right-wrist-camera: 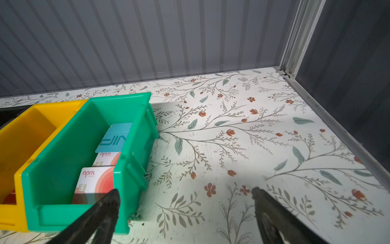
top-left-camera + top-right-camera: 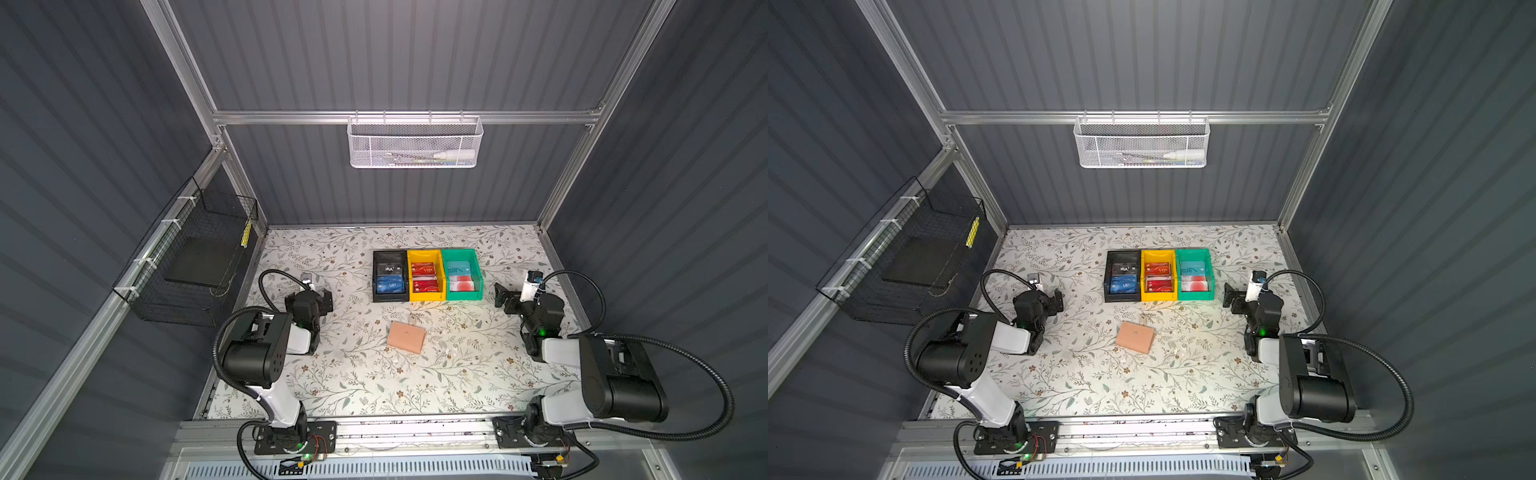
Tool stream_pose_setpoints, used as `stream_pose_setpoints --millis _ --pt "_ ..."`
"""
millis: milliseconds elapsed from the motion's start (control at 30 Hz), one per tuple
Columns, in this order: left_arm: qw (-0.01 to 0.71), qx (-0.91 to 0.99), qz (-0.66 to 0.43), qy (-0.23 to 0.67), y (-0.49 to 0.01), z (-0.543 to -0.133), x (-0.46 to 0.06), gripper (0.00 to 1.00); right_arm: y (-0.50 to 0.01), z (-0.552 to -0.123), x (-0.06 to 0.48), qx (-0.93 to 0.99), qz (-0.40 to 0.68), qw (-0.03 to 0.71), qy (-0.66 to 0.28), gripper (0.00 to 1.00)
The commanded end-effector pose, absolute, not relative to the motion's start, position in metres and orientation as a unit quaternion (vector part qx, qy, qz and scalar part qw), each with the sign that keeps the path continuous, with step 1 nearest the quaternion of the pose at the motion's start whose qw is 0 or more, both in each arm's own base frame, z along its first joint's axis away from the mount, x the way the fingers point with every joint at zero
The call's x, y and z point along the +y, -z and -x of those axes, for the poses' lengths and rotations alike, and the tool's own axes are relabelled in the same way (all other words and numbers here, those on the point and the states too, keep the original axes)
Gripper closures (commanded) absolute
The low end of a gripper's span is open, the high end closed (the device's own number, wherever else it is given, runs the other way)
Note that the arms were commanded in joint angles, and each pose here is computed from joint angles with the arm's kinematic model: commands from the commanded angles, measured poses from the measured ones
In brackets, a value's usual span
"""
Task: Take the credit cards out of the card holder
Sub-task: Open the card holder at the center of the table.
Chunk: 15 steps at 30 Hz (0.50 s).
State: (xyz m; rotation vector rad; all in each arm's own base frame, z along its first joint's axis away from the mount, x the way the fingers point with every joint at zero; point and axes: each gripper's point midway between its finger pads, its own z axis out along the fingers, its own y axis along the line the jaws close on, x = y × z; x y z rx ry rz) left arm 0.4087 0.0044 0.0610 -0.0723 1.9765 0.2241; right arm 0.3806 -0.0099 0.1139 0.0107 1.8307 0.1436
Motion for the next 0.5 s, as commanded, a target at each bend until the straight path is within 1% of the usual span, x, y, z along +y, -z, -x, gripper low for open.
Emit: stream_pose_setpoints --millis 0,467 --pt "0.554 0.826 0.042 -0.095 -0.0681 -0.4140 0.0076 0.00 -0.1201 -0.3849 -0.0106 0.787 -0.004 0.614 -0.058 0.01" --pt "0.553 0.827 0.041 -0.095 -0.0676 -0.4137 0.0073 0.00 -0.1204 -0.3850 -0.0106 0.786 -0.004 0.615 -0.057 0.01"
